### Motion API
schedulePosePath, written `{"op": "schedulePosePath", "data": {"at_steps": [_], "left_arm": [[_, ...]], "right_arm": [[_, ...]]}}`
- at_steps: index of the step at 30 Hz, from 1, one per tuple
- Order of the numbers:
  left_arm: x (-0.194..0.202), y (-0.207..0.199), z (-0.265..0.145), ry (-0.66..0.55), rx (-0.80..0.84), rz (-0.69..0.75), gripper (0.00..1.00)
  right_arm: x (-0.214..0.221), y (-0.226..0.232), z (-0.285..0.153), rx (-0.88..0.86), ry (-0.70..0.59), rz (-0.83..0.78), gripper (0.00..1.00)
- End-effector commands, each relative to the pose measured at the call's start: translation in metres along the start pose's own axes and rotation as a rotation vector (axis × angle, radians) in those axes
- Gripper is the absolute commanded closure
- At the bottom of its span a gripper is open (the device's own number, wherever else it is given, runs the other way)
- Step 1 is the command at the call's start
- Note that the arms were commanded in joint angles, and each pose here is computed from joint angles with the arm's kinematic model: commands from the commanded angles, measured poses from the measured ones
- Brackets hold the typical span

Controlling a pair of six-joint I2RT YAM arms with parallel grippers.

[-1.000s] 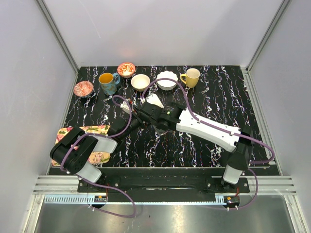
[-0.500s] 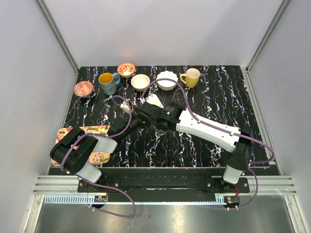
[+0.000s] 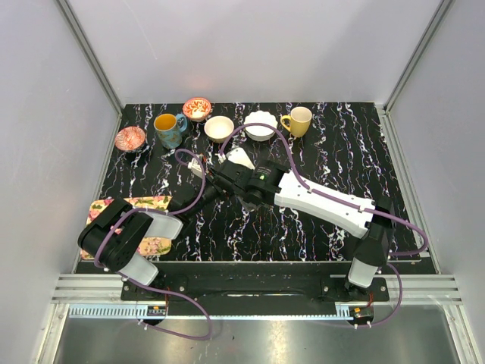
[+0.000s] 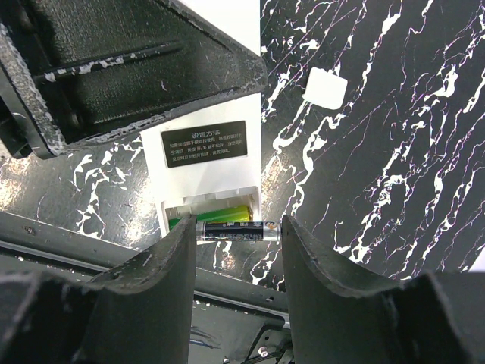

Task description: Load the batteries into the remote control

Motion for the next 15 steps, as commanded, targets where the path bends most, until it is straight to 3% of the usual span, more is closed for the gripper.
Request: {"op": "schedulePosePath", "data": {"at_steps": [1,15], "left_arm": [[0.0163,-0.1011,-0.0155,0.047,0.431,0.122,1.0],[0.0158,-0.1008,-0.0156,0.044,0.43,0.121,1.0]], "right_arm": [[-0.0119,0.0031,-0.0064,-0.006,-0.041,0.023,0.58],[-0.0148,0.0017,-0.006,0.007,-0.053,0.038,0.37]]}}
Point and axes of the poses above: each gripper's point midway between its finger pads, its own z axis out along the fingers, its own y axis along the line the jaws close on, x = y × z, the point moved 1 cm from there along -z, back along the fingers, and after that the axes turned 14 degrees about -z, right-handed, at the moved point
